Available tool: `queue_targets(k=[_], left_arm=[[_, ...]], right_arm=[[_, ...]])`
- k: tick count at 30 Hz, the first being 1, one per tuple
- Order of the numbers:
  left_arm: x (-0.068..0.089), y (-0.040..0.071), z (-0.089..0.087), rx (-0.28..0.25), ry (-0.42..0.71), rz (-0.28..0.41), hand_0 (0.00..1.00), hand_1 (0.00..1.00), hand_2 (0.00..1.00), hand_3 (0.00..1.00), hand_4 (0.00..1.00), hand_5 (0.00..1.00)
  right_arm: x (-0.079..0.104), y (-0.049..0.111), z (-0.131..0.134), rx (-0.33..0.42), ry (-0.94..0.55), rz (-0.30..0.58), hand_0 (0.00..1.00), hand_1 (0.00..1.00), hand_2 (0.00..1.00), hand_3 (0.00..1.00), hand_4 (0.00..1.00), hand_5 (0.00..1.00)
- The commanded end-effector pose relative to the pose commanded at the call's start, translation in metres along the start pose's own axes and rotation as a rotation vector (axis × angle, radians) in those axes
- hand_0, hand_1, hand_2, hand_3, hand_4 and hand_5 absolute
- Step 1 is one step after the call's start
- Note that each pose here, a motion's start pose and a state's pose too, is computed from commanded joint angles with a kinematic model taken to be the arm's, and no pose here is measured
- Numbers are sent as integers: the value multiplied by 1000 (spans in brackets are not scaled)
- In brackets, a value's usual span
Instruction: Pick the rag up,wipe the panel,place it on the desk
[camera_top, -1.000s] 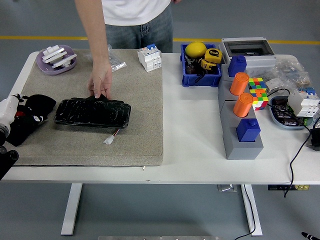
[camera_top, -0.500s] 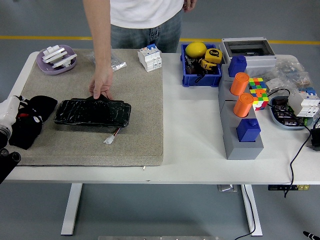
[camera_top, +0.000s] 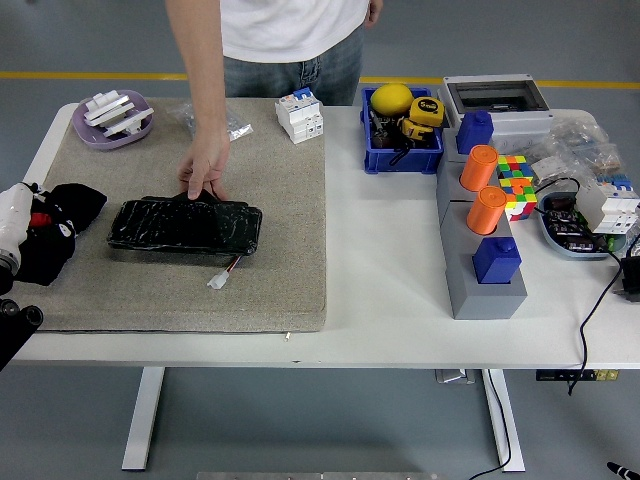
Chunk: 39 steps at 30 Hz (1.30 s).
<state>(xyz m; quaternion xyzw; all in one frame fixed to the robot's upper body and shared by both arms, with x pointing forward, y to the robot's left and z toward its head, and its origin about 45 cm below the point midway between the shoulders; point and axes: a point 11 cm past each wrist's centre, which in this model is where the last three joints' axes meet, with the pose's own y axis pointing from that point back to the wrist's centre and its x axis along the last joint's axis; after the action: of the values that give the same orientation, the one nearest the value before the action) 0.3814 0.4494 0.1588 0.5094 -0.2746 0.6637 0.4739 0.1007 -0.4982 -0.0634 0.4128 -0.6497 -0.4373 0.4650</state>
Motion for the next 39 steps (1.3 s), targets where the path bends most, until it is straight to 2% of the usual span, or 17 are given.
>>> queue_targets(k=[1, 6, 7, 17, 21, 30, 39], left_arm=[[1, 0, 1, -2, 2, 5, 274, 169, 431, 391, 187, 2], [6, 1, 7, -16, 27, 20, 274, 169, 431, 391, 187, 2], [7, 2, 10, -23, 34, 23, 264, 164, 423, 382, 152, 2], [11, 23, 55, -127, 126, 57, 263, 159, 422, 382, 148, 2], [4, 26, 62, -146, 129, 41, 266, 163, 429, 390, 170, 2], [-13, 28, 61, -139, 125, 13, 266, 165, 427, 394, 186, 2], [-25, 38, 85, -197, 138, -7, 266, 167, 429, 397, 190, 2]], right_arm=[[0, 0, 0, 0, -1, 0, 709, 676, 693, 637, 998, 554], [-1, 0, 0, 0, -3, -3, 709, 676, 693, 637, 998, 554], [-1, 0, 0, 1, -3, -3, 708, 676, 693, 637, 998, 554], [-1, -1, 4, -3, -7, -4, 709, 676, 693, 637, 998, 554], [-2, -1, 4, 1, -8, -5, 709, 676, 693, 637, 998, 554], [-1, -1, 3, 3, -10, -4, 708, 676, 693, 637, 998, 554], [1, 0, 3, 0, -9, 1, 709, 676, 693, 637, 998, 554]])
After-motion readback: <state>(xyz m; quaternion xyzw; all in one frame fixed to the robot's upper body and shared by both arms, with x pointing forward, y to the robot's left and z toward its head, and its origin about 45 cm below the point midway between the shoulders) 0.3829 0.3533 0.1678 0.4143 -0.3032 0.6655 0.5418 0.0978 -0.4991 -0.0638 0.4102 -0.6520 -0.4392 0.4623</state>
